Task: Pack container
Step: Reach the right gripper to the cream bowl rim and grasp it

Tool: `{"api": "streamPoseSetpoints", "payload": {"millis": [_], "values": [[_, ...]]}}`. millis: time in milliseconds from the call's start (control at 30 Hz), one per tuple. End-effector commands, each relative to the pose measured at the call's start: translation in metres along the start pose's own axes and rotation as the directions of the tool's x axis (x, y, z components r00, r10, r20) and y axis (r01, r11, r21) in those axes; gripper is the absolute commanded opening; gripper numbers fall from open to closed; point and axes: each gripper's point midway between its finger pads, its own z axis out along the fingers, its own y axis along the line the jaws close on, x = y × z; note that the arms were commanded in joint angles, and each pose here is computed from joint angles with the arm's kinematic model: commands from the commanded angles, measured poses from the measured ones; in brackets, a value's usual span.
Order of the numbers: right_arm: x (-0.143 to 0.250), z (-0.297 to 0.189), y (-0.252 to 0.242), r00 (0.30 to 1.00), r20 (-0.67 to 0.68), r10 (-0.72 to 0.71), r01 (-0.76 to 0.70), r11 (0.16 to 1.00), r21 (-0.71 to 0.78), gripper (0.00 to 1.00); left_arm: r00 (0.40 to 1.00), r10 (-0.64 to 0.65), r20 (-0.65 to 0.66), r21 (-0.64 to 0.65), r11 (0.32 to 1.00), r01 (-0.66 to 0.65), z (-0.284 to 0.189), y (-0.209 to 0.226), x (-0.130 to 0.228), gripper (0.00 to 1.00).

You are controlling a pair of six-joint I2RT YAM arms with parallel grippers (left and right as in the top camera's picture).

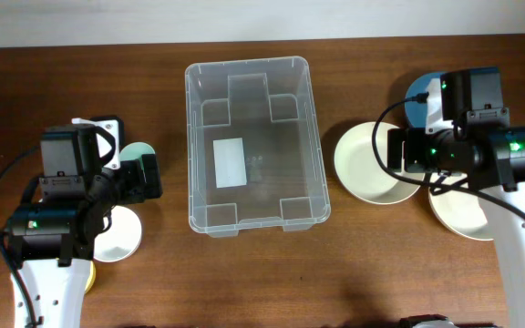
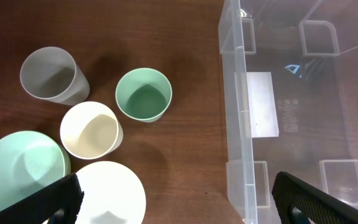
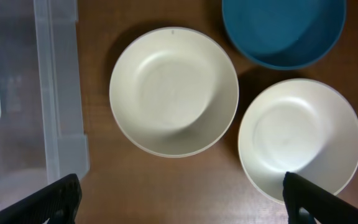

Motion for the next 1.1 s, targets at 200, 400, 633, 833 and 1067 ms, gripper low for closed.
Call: {"api": "streamPoseSetpoints", "payload": {"millis": [200,400,633,833,1067], "values": [[-0.035,0.04,-0.047,1.0,0.03,0.005,-0.001,0.993,-0.121,0.99,1.0,-0.009,0.017,0.015,1.0,0.009,-0.004,-0.003,-0.006,0.99],[-0.02,0.106,-0.074,0.989,-0.143,0.038,-0.056,0.991,-0.12,0.99,1.0,-0.009,0.017,0.015,1.0,0.009,-0.004,-0.003,-0.006,1.0],[-0.006,0.174,-0.075,0.965,-0.261,0.001,-0.043,0.987,-0.158,0.99,1.0,-0.009,0.017,0.012,1.0,0.009,-0.004,-0.002,-0.007,0.99],[-0.002,0.202,-0.077,0.957,-0.29,0.002,-0.051,0.985,-0.162,0.99,1.0,-0.009,0.017,0.012,1.0,0.009,-0.004,-0.002,-0.007,1.0],[0.002,0.225,-0.085,0.953,-0.302,0.02,-0.072,0.984,-0.16,0.99,1.0,-0.009,0.017,0.012,1.0,0.009,-0.004,-0.002,-0.007,1.0]]}}
